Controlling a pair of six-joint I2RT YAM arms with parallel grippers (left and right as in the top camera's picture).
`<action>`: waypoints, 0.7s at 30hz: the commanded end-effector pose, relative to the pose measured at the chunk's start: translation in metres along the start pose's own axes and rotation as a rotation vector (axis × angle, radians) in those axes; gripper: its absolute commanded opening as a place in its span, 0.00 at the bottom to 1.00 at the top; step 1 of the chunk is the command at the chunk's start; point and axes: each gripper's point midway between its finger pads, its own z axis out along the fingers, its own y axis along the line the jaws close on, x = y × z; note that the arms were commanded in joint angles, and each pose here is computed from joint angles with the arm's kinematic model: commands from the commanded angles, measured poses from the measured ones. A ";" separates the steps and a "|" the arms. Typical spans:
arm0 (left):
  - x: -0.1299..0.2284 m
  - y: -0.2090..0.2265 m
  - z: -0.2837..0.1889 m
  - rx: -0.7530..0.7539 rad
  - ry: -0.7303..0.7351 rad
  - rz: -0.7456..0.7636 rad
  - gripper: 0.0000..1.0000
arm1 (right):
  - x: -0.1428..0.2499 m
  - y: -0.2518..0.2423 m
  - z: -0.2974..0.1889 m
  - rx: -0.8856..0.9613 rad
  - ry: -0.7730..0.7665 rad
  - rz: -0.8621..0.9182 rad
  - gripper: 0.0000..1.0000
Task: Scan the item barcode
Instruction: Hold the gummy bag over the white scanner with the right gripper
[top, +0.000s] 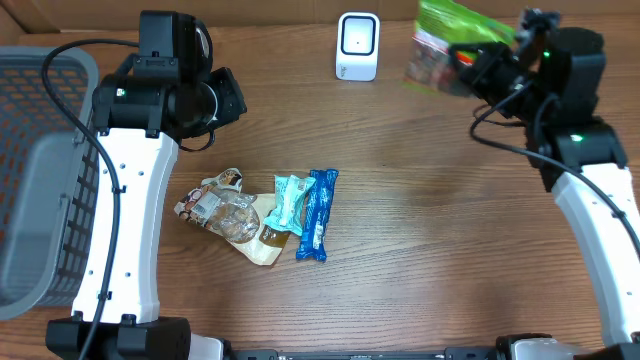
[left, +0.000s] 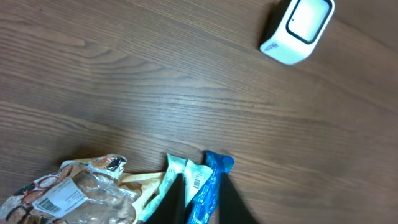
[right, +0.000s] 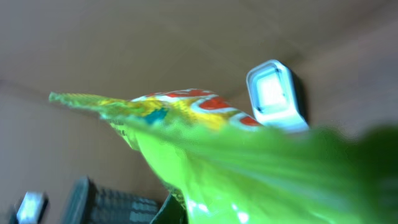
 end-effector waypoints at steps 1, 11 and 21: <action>-0.002 0.004 0.003 -0.028 -0.007 -0.007 0.27 | 0.015 0.036 0.020 -0.146 0.037 -0.320 0.04; -0.002 0.004 0.003 -0.027 -0.007 -0.007 1.00 | 0.039 0.063 0.077 -0.431 0.006 -0.568 0.04; -0.002 0.004 0.003 -0.027 -0.007 -0.007 1.00 | 0.043 0.039 0.119 -0.495 -0.070 -0.594 0.04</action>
